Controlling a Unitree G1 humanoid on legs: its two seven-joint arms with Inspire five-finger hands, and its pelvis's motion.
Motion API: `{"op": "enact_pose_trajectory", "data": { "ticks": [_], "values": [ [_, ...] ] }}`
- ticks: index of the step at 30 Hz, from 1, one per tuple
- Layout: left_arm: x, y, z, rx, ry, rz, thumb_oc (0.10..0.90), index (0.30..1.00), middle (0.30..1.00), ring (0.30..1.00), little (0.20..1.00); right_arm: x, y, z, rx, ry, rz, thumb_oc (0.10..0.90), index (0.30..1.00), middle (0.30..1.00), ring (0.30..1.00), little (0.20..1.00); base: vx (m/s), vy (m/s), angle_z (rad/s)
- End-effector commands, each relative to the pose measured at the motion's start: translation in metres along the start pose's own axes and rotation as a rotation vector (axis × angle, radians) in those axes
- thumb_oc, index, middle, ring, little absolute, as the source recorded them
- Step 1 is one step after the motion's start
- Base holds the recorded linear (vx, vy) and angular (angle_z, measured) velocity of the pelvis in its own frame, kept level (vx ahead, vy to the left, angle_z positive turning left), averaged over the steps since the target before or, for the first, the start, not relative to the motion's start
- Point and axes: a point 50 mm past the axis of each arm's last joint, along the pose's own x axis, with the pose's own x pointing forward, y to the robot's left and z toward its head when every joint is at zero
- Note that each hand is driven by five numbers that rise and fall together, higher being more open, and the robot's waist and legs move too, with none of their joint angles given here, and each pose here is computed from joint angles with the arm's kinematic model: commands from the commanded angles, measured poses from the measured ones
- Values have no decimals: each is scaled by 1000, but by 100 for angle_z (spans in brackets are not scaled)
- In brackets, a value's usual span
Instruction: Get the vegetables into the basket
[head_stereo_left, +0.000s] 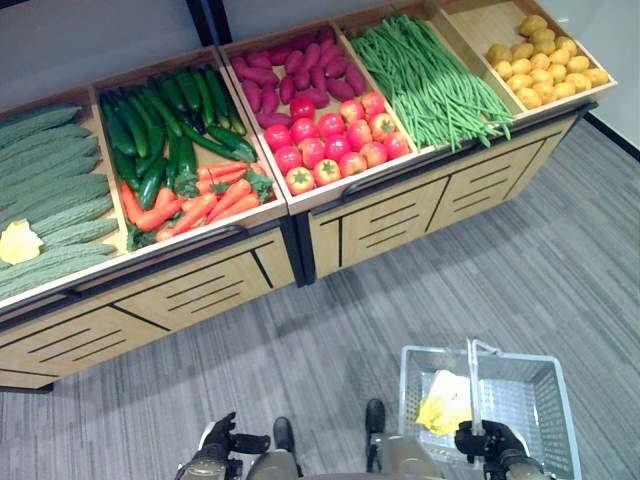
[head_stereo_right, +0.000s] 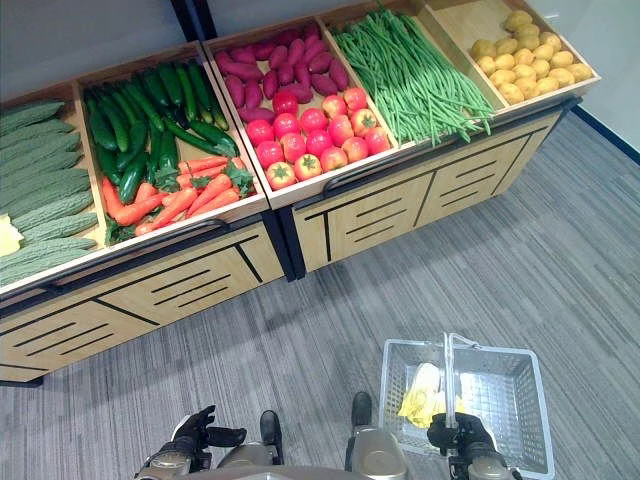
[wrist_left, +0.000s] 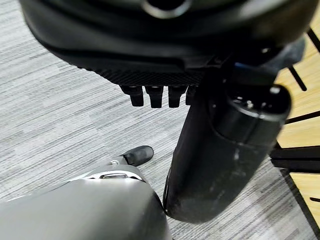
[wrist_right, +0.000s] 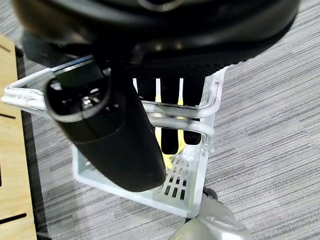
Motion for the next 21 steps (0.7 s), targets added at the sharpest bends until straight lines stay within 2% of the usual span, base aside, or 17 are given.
{"op": "enact_pose_trajectory", "data": {
  "ticks": [1,8,14,21],
  "values": [
    [-5,33,-26,59,77,77,900,1000,1000,1000,1000,-2,15,-1,50,-29,34,400,300,300,300,300,0,0,0],
    [0,38,-4,37,12,109,900,1000,1000,1000,1000,0,8,8,44,-62,5,400,300,300,300,300,-7,-100,5],
    [2,34,9,-2,-31,105,900,1000,1000,1000,1000,-1,-7,2,45,-49,-44,400,300,300,300,300,47,-163,39],
    [2,33,10,20,-36,112,900,1000,1000,1000,1000,-2,-16,-1,34,-33,-81,400,300,300,300,300,176,65,26]
  ]
}}
